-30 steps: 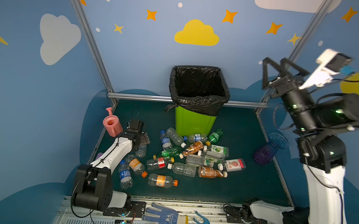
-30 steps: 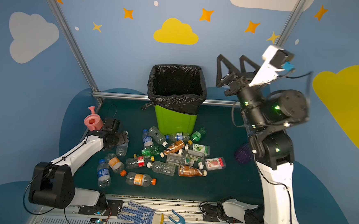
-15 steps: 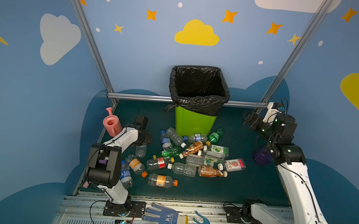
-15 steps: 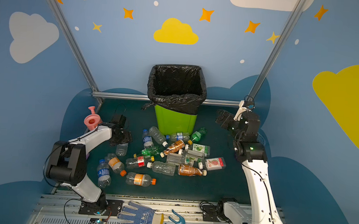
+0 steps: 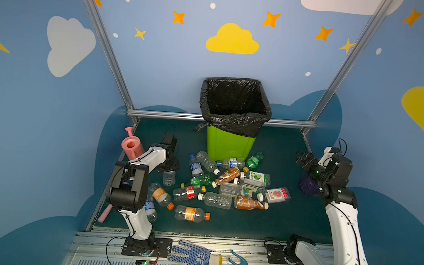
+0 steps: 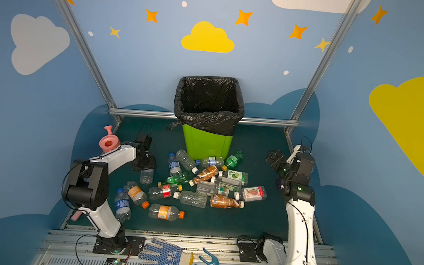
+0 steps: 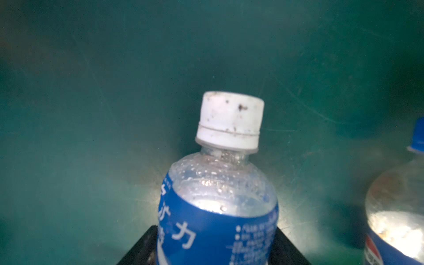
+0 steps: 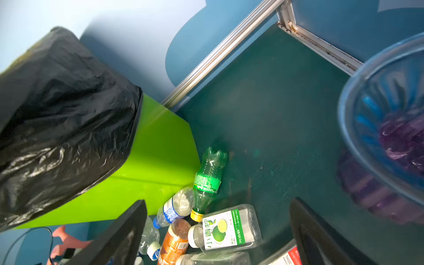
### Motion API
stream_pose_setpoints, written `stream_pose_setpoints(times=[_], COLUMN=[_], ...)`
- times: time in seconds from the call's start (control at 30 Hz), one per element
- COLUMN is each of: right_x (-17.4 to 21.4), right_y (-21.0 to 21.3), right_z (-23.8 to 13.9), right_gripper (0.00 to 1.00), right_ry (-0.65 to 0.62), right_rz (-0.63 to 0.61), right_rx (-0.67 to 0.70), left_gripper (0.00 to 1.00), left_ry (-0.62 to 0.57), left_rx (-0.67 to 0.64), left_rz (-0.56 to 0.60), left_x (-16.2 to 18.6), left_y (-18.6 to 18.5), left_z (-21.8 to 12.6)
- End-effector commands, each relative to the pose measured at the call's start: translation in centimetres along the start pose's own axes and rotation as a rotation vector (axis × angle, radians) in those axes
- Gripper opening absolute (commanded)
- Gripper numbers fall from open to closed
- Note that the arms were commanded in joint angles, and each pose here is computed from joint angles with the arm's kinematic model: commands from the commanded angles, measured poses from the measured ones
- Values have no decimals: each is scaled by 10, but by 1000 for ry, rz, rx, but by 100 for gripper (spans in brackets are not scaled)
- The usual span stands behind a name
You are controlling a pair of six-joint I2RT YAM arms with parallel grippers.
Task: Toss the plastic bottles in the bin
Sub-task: 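Lower the right arm back while the left gripper grasps the blue-labelled bottle, then release the blue-labelled bottle over the bin with the left gripper while the right arm lowers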
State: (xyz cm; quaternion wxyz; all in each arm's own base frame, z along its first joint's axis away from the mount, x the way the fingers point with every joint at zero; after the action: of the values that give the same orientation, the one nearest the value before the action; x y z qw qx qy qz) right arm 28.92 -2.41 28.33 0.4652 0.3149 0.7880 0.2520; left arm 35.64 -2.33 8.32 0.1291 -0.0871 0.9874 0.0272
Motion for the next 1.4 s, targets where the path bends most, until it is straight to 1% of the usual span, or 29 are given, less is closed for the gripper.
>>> stream_pose_setpoints(times=[0.0,0.1,0.17,0.23,0.3,0.4,0.5,0.53,0.6,0.63,0.7,0.73,0.8,0.87,0.9,0.97,1.03,1.07,1.1,1.13,1.17,1.2,1.23,1.27,1.37], right_x=[-5,-8,-9,-9,-11,-14,-20,-22,-25,-26,-28,-30,-33,-33,-33,-31,-29,-28,-25,-24,-22,-21,-20,-17,-9], right_y=[4,-3,-7,-10,-13,-16,-17,-18,-19,-21,-22,-23,-22,-20,-18,-15,-13,-13,-12,-13,-12,-13,-15,-16,-25], right_z=[-3,-3,-2,-1,1,2,0,-1,-3,-4,-8,-9,-13,-14,-14,-12,-11,-12,-13,-14,-16,-17,-17,-17,-14], right_gripper=[95,95,95,95,95,96,95,95,95,95,95,95,96,96,95,95,95,95,95,95,95,95,95,95,95], right_ry=[-8,-10,-7,-5,-4,-8,-20,-24,-33,-36,-46,-55,-71,-75,-71,-49,-18,-3,13,20,23,20,17,16,34], right_rz=[44,69,82,91,98,106,116,123,129,138,155,168,188,206,211,215,213,208,202,197,195,196,205,215,241], right_rx=[-68,-59,-57,-58,-59,-58,-65,-66,-70,-71,-75,-79,-94,-112,-130,-156,-160,-157,-151,-144,-142,-141,-139,-138,-107], left_gripper=[63,52,46,45,45,45,45,46,47,47,47,47,47,48,49,55,64,68,74,78,86,94,98,100,100], left_ry=[21,-4,-45,-112,-213,-447,-793,-943,-1202,-1307,-1450,-1498,-1531,-1472,-1407,-1285,-1175,-1191,-1206,-1244,-1263,-1270,-1293,-1329,-1410], left_rx=[5,28,50,71,98,145,203,229,297,347,450,515,630,724,768,819,833,853,874,898,961,980,986,976,897], left_rz=[8,-2,-12,-25,-31,-63,-109,-124,-159,-172,-177,-159,-131,-95,-55,41,137,161,169,166,179,166,175,196,225], left_x=[0,-4,-12,-25,-44,-83,-116,-122,-125,-125,-127,-131,-143,-164,-174,-186,-191,-186,-185,-182,-178,-179,-174,-167,-147], left_y=[0,-2,-5,-6,-7,1,16,20,27,28,25,18,0,-34,-63,-119,-172,-180,-186,-186,-186,-186,-184,-182,-175], left_z=[-1,-7,-19,-40,-75,-161,-272,-315,-388,-419,-466,-482,-496,-488,-477,-458,-439,-455,-460,-469,-482,-488,-498,-509,-519])
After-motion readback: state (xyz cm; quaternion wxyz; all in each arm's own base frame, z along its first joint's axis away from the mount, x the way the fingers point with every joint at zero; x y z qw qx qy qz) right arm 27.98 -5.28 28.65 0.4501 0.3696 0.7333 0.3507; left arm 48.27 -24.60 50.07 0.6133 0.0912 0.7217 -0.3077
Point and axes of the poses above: each gripper's point midway between its finger pads, its own z axis out along the fingers, its own y axis along the line the jaws close on, x = y × z, the point moved 4 cm from there along -z, back along the fingers, and after that the axes turned 8 degrees about z, right-handed, at the moved point
